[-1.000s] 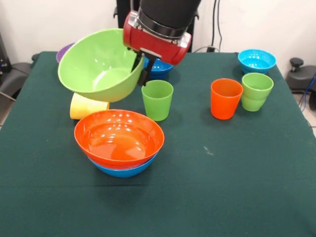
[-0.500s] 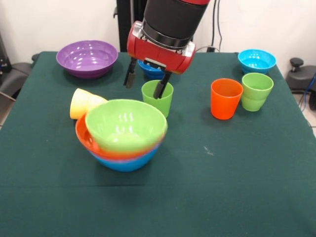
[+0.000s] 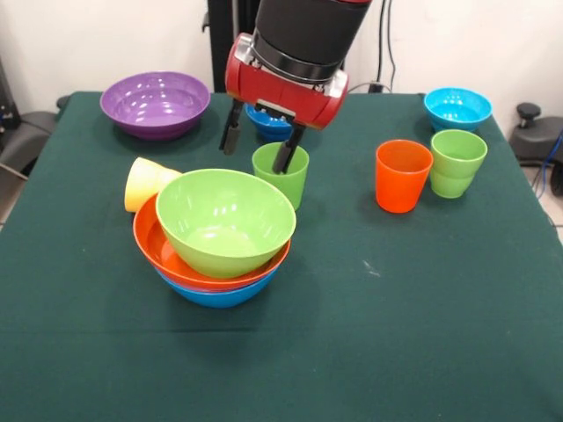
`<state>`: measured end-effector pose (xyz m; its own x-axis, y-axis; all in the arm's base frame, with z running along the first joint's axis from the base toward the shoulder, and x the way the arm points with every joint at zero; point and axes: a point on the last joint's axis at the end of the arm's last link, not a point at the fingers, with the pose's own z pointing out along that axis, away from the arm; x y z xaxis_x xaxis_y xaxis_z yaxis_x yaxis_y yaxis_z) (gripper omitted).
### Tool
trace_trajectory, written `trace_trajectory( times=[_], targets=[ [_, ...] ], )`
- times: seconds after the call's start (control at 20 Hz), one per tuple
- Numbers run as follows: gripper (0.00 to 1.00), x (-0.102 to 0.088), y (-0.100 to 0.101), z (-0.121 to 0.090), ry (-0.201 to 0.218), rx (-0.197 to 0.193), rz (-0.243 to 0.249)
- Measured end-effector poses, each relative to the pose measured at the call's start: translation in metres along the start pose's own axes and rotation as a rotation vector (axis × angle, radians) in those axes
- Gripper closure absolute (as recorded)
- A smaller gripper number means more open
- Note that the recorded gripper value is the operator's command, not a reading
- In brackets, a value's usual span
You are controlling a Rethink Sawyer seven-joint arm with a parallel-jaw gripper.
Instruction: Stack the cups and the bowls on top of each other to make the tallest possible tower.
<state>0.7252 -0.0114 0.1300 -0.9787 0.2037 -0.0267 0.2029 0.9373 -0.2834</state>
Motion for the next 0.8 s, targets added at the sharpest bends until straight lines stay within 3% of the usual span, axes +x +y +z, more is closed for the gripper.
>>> trace_trajectory(
  times=[0.4, 0.8],
  targets=[
    [0.0, 0.0, -0.01, -0.008, -0.007, 0.003, 0.011],
    [0.0, 0.012, -0.04, -0.007, 0.014, 0.021, 0.043]
  ],
)
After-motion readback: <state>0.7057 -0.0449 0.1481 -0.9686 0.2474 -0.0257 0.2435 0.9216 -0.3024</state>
